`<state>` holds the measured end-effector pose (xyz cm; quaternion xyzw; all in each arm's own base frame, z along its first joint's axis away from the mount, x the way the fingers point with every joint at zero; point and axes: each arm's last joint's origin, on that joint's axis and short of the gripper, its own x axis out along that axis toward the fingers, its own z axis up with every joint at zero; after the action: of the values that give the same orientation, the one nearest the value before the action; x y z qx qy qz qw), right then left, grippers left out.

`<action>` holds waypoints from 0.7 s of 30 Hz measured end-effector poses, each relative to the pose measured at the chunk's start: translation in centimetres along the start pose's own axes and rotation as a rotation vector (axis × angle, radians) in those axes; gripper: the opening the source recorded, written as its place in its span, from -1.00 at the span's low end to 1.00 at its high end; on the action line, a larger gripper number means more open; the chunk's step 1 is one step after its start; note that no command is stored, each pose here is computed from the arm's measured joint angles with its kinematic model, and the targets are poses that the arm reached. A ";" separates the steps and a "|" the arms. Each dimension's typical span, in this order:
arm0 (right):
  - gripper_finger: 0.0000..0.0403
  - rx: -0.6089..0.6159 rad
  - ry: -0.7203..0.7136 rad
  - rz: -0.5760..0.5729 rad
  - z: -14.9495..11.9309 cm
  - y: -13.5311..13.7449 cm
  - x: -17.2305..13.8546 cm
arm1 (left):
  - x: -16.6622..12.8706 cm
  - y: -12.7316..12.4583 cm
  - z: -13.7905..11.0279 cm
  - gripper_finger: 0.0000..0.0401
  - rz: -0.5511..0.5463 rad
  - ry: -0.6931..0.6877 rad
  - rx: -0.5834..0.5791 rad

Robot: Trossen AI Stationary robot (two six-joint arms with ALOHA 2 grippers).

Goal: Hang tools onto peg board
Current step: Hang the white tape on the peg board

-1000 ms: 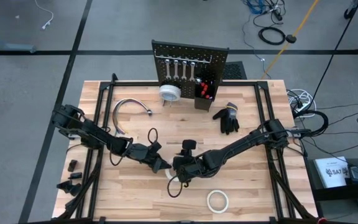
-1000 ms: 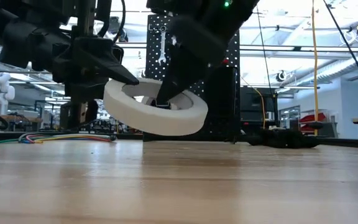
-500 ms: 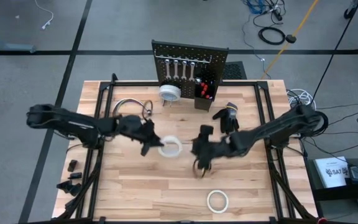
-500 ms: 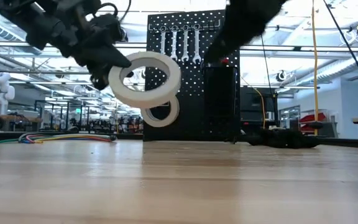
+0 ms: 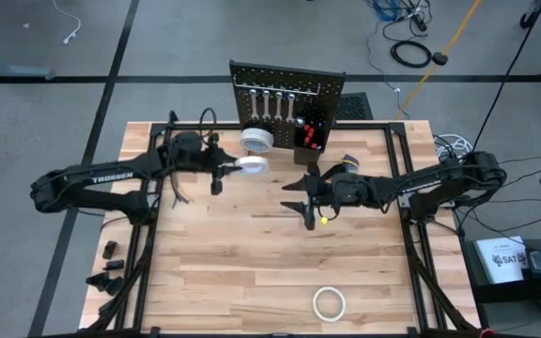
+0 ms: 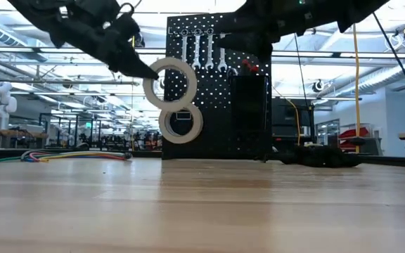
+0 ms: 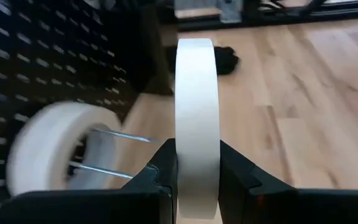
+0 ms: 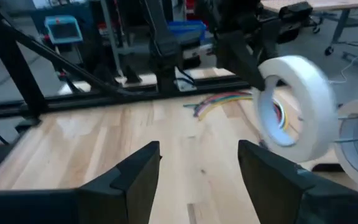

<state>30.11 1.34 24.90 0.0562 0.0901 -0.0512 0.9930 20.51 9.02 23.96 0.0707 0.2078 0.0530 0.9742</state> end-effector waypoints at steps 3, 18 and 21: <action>0.04 -0.022 0.016 -0.004 0.3 0.0 0.1 | 0.0 1.3 -0.9 -0.70 -0.060 0.016 -0.049; 0.04 -0.059 0.007 -0.048 0.5 -1.2 0.3 | 1.8 6.5 -5.0 -0.70 -0.105 0.015 -0.115; 0.04 -0.052 0.012 -0.049 0.5 -1.2 0.3 | 2.3 7.0 -5.7 -0.70 -0.112 0.028 -0.133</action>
<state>30.30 0.09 25.18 0.0283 0.0985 -0.0728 0.9921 19.71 16.89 19.05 -0.0066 0.2212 0.0130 0.9751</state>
